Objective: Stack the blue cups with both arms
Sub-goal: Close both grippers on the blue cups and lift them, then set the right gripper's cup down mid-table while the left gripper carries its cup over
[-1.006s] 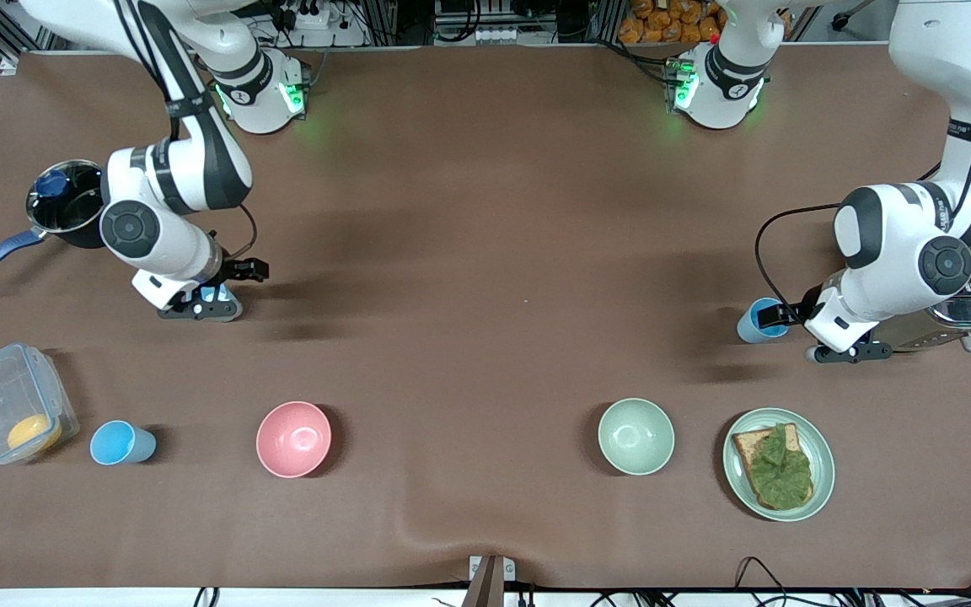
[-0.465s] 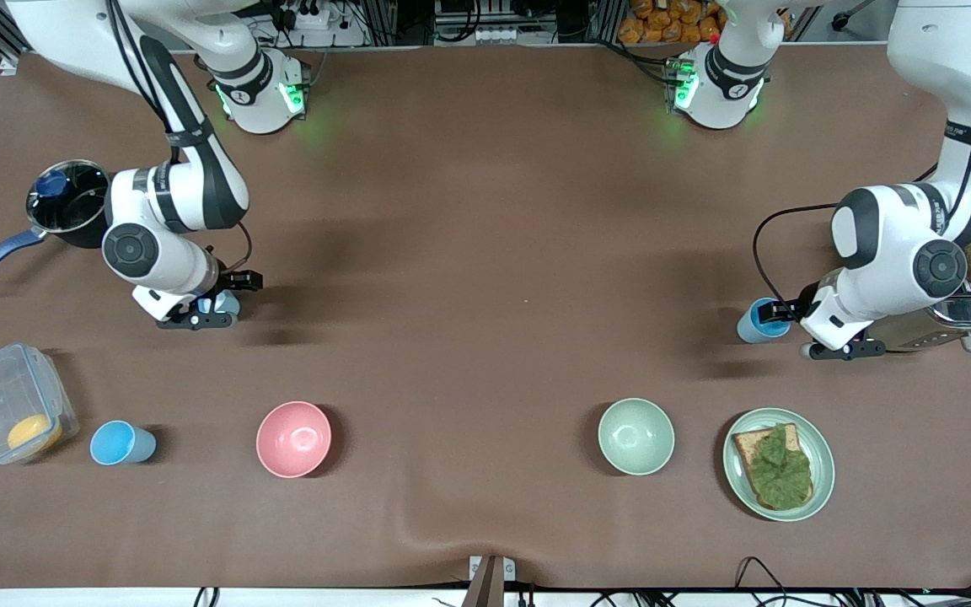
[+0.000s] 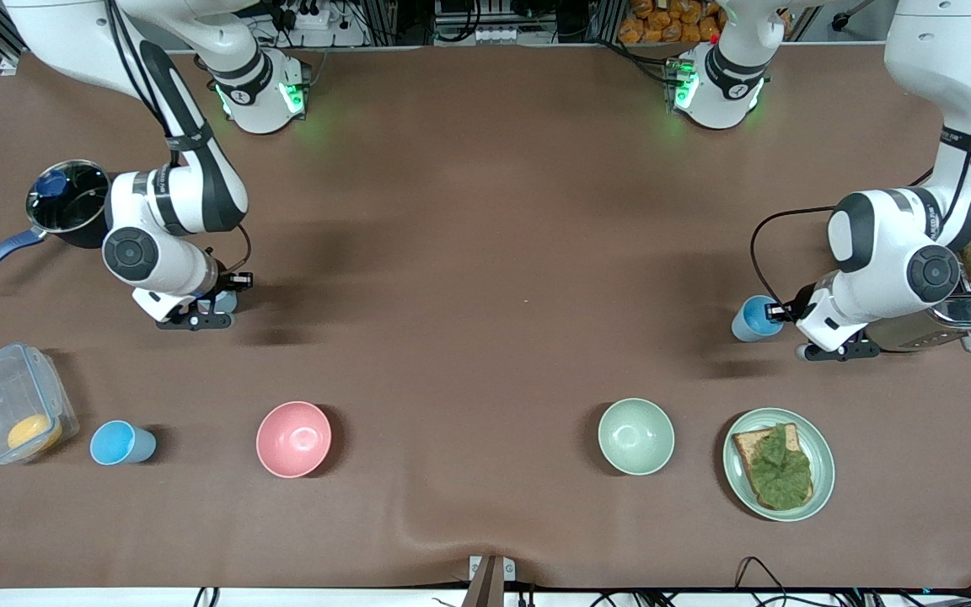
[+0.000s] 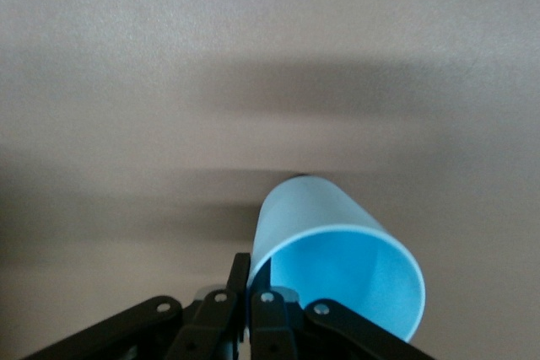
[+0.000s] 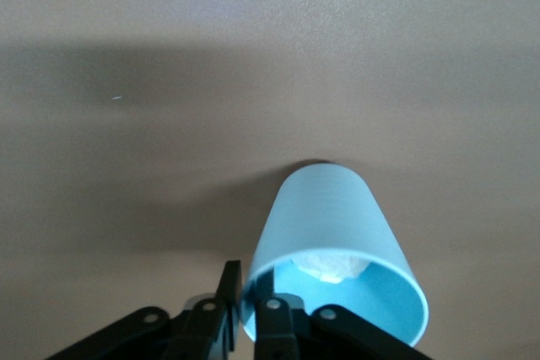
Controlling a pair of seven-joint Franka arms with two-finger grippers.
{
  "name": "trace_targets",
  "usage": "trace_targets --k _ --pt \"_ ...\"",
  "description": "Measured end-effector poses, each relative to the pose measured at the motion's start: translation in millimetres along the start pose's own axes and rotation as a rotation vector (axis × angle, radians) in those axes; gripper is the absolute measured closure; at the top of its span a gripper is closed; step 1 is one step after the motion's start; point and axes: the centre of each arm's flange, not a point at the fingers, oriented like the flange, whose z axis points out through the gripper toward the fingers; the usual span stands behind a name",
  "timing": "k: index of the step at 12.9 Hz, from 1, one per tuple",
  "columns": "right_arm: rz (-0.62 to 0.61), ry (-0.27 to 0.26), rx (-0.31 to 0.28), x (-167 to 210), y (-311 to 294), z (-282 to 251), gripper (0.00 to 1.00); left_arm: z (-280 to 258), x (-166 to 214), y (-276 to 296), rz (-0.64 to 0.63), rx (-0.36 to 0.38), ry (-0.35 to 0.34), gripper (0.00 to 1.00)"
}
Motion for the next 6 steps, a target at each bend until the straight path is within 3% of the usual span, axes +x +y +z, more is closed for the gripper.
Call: trace_targets --k 4,6 --pt "0.004 -0.057 -0.013 15 1 -25 0.96 -42 15 2 0.007 -0.001 0.071 0.97" --pt "0.0 -0.062 -0.006 23 -8 -37 0.96 -80 20 5 0.011 -0.004 0.055 0.97"
